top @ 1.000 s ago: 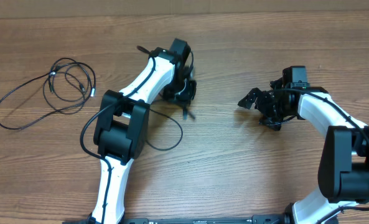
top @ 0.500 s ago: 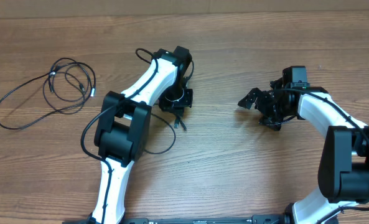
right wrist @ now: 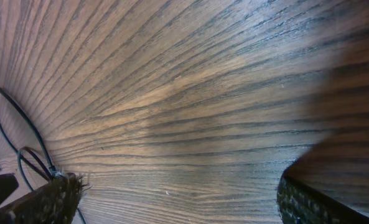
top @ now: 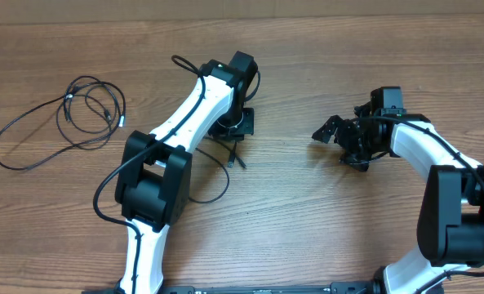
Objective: Untangle cables
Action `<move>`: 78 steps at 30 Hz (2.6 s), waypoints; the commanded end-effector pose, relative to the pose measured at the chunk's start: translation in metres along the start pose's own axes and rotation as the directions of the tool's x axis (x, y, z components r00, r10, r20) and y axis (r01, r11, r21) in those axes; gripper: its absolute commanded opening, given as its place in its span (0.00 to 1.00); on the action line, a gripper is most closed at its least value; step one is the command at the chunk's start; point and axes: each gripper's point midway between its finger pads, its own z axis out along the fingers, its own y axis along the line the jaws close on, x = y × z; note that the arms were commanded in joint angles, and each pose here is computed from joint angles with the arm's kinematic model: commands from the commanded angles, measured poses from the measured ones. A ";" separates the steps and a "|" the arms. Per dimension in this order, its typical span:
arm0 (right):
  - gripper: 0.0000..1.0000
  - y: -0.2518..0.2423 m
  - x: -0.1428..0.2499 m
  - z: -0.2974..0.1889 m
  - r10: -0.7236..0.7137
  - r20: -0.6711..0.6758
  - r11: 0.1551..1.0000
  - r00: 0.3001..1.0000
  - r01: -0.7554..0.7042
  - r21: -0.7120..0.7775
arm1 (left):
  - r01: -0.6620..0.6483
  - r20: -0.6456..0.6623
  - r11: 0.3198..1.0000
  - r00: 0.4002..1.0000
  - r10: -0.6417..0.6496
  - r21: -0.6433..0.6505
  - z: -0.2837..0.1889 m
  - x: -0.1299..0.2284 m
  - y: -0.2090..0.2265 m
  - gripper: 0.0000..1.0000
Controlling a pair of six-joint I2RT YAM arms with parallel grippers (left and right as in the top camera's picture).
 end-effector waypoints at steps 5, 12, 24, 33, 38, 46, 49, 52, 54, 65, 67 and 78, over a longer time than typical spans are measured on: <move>1.00 -0.032 0.003 0.013 0.021 -0.001 0.993 1.000 -0.020 0.120 | 0.006 -0.011 1.000 1.000 -0.006 -0.023 0.002 0.008 0.004 0.63; 1.00 -0.032 0.003 0.013 0.021 -0.001 0.993 1.000 -0.020 0.120 | 0.035 -0.043 0.998 0.998 -0.037 -0.045 0.026 0.021 0.012 0.58; 1.00 -0.032 0.003 0.013 0.021 -0.001 0.993 1.000 -0.020 0.120 | 0.065 0.027 0.997 0.998 -0.064 -0.035 0.057 0.013 0.016 0.20; 1.00 -0.032 0.003 0.013 0.021 -0.001 0.993 1.000 -0.020 0.120 | 0.042 0.032 0.988 0.999 -0.038 -0.147 0.073 0.027 0.033 0.04; 1.00 -0.032 0.003 0.013 0.021 -0.001 0.993 1.000 -0.020 0.120 | 0.025 0.014 0.987 1.000 -0.023 -0.158 0.082 0.037 0.034 0.04; 1.00 -0.032 0.003 0.013 0.021 -0.001 0.993 1.000 -0.020 0.120 | 0.028 0.018 0.987 1.000 -0.026 -0.160 0.074 0.037 0.034 0.04; 1.00 -0.032 0.003 0.013 0.021 -0.001 0.993 1.000 -0.020 0.120 | 0.033 0.085 0.982 0.996 -0.017 -0.184 0.057 0.027 0.037 0.04; 1.00 -0.032 0.003 0.013 0.021 -0.001 0.993 1.000 -0.020 0.120 | 0.048 0.184 0.974 0.983 -0.006 -0.221 0.028 0.015 0.044 0.05; 1.00 -0.032 0.003 0.013 0.021 -0.001 0.993 1.000 -0.020 0.120 | 0.065 0.260 0.967 0.966 0.001 -0.246 0.005 0.007 0.049 0.05; 1.00 -0.032 0.003 0.013 0.021 -0.001 0.993 1.000 -0.020 0.120 | 0.226 0.551 0.816 0.824 0.131 -0.532 -0.105 -0.019 0.106 0.04; 1.00 -0.032 0.003 0.013 0.021 -0.001 0.993 1.000 -0.020 0.120 | 0.272 0.580 0.748 0.794 0.181 -0.605 -0.126 -0.022 0.119 0.04; 1.00 -0.032 0.003 0.013 0.021 -0.001 0.993 1.000 -0.020 0.120 | 0.642 0.740 0.369 0.608 0.289 -0.672 -0.231 -0.045 0.182 0.04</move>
